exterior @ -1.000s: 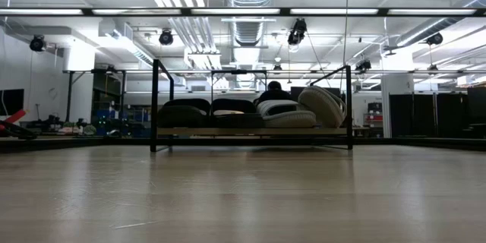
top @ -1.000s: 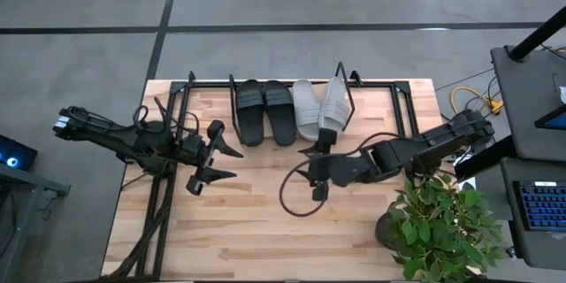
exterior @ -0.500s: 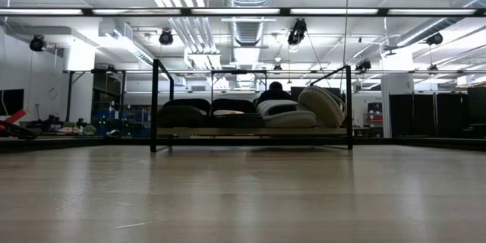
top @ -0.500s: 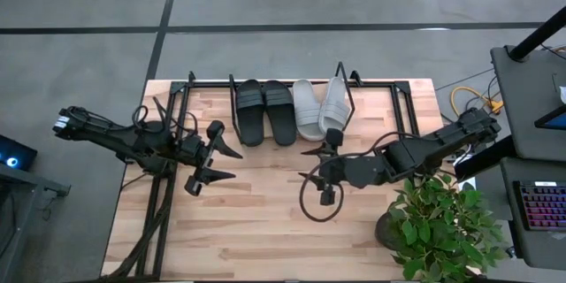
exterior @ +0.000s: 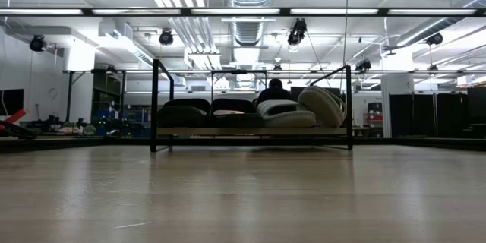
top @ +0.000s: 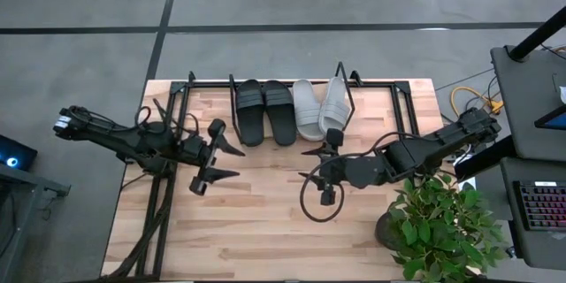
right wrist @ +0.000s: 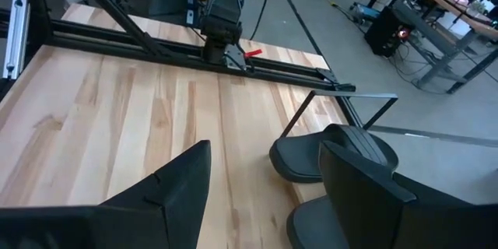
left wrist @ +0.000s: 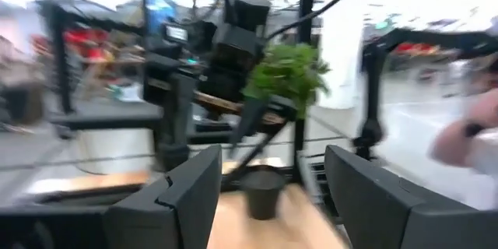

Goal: Pick and place slides into the shelf
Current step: Adjust the black slide from the shelf

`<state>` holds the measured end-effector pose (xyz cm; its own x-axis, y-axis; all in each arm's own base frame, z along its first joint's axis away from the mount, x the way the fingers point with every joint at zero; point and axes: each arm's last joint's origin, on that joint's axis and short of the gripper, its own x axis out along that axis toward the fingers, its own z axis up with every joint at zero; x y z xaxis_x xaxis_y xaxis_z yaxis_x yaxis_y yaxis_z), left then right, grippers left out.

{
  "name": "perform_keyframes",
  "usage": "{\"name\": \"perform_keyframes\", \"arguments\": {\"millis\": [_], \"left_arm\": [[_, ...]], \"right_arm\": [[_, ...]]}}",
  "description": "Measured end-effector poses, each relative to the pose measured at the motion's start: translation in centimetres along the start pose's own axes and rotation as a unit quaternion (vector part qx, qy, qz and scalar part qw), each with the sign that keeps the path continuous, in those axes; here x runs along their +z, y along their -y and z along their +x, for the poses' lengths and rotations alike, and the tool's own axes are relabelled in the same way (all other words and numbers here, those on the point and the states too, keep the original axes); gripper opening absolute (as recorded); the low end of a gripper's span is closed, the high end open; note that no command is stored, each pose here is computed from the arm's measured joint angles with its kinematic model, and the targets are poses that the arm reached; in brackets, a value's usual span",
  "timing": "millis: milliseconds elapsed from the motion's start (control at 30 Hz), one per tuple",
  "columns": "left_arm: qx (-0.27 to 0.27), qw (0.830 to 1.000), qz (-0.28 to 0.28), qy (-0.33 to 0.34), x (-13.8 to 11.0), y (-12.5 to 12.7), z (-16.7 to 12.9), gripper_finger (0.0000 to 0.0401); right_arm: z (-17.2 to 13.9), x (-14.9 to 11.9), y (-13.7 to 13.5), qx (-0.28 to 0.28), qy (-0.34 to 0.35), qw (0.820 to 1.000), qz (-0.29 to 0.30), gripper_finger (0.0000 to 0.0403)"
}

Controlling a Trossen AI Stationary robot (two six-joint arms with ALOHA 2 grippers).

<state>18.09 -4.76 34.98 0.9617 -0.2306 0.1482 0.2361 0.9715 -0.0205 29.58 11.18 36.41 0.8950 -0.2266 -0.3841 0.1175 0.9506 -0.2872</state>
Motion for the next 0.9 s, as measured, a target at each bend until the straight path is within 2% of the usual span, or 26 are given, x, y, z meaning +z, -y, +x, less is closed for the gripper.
{"name": "perform_keyframes", "arguments": {"millis": [133, 300, 400, 567, 733, 833, 900], "left_arm": [[0.018, 0.998, 0.064, -0.004, -0.1, -0.1, 0.1, 0.0173], [0.017, 0.998, 0.065, -0.01, -0.4, -0.1, 0.3, 0.0073], [0.017, 0.998, 0.066, -0.011, -0.3, -0.1, 0.4, 0.0014], [0.075, 0.995, 0.068, 0.006, -0.1, -0.4, 0.9, 0.0004], [0.106, 0.987, 0.12, -0.019, -0.8, -0.5, 3.1, 0.0], [0.14, 0.979, 0.143, -0.031, -0.5, -0.7, 4.8, 0.0], [0.144, 0.973, 0.175, -0.043, -0.3, -0.7, 5.9, 0.0]], "right_arm": [[-0.2, 0.0, -0.2, -0.008, 0.001, 1.0, 0.001, 0.023], [-0.9, -0.1, -0.8, -0.065, 0.003, 0.998, -0.023, 0.0221], [-1.4, -0.3, -1.1, -0.074, 0.004, 0.997, -0.028, 0.0216], [-2.2, -0.9, -1.0, -0.07, 0.008, 0.997, -0.017, 0.0209], [-2.8, -2.1, -0.4, -0.089, 0.005, 0.996, -0.006, 0.0201], [-3.2, -3.0, -0.1, -0.099, 0.003, 0.995, -0.004, 0.0197], [-3.3, -3.6, 0.0, -0.099, 0.002, 0.995, 0.0, 0.0195]]}}
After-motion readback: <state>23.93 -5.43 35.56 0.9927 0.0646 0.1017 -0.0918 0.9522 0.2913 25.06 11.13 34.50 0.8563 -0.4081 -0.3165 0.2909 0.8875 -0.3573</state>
